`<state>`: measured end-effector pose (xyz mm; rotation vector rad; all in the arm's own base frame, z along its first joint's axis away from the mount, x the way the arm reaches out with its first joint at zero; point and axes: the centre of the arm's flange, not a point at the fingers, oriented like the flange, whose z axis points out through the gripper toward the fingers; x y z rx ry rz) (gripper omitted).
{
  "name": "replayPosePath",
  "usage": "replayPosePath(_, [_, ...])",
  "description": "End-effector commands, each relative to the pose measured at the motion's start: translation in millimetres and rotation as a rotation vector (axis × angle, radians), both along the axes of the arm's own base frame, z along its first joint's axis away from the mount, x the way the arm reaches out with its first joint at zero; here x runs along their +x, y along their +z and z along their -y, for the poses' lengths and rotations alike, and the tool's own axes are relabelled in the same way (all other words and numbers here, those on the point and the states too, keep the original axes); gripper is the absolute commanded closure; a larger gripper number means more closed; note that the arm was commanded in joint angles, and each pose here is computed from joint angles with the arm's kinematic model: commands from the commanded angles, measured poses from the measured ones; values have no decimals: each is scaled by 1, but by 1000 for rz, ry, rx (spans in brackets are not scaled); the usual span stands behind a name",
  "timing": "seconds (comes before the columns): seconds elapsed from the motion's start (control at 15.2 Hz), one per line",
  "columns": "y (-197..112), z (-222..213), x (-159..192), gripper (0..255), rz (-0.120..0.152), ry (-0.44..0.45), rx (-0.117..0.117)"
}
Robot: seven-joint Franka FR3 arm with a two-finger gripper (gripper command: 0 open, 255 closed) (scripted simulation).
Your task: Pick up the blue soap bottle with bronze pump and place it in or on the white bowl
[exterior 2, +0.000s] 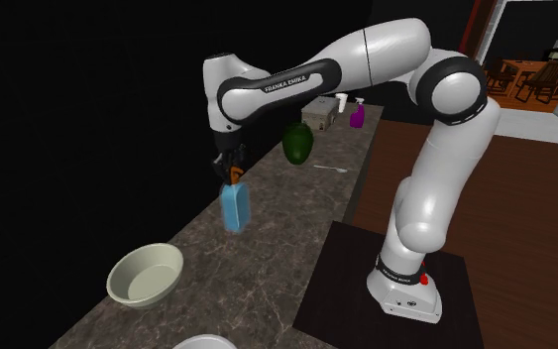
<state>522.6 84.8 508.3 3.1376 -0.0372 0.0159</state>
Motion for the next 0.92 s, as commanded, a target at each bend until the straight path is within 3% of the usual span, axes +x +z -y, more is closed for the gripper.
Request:
replayPosePath(0.0, [6, -18, -7, 255, 0, 0, 0])
replayPosePath(0.86, [38, -178, -61, 255, 0, 0, 0])
